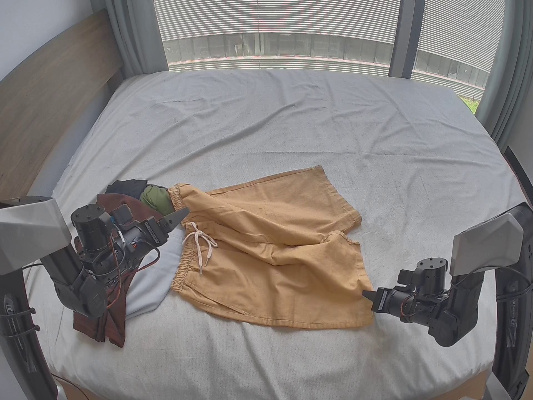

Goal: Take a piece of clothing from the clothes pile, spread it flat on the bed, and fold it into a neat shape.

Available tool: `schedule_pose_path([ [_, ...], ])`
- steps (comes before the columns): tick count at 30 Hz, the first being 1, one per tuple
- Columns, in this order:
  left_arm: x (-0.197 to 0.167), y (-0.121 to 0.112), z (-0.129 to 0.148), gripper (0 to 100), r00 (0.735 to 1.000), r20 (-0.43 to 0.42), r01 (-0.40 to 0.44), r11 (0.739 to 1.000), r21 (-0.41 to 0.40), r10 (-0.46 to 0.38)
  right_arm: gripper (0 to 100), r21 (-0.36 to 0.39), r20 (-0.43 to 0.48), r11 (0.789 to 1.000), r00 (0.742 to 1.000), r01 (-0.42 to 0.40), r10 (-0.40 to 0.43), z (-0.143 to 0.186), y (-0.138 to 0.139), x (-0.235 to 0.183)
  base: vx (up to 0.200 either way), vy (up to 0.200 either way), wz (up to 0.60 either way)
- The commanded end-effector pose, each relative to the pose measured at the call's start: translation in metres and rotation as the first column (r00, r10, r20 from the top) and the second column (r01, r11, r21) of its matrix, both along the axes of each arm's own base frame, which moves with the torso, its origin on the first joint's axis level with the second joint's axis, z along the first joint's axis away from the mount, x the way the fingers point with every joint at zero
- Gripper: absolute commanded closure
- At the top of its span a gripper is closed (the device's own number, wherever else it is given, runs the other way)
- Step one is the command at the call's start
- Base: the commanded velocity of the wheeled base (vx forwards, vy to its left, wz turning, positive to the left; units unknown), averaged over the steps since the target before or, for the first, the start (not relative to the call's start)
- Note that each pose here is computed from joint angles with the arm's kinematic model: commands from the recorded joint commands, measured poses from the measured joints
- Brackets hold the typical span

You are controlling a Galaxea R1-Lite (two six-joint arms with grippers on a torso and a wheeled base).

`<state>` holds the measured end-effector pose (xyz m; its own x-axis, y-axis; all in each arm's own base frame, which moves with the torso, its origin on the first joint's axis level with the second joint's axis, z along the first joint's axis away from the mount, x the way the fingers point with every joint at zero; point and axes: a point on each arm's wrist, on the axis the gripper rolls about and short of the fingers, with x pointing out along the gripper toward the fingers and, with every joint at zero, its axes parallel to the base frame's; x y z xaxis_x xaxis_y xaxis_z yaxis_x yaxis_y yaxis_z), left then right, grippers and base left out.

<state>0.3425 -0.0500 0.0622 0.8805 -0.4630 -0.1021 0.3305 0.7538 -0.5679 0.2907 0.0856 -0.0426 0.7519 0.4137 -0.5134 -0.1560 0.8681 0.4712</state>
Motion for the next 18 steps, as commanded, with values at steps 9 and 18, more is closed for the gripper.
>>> schedule_pose_path([
  [9,0.0,0.0,0.0,0,1.0,0.0,0.001,1.0,0.0,-0.001,0,0.052,0.187,0.996,0.979,0.078,-0.086,0.018,-0.019,0.041,0.0,0.0,0.0],
  [18,0.0,0.0,0.0,0,1.0,0.003,0.001,1.0,-0.001,-0.001,0,0.081,0.238,0.995,0.968,0.056,-0.073,0.009,-0.018,0.093,0.0,0.0,0.0],
])
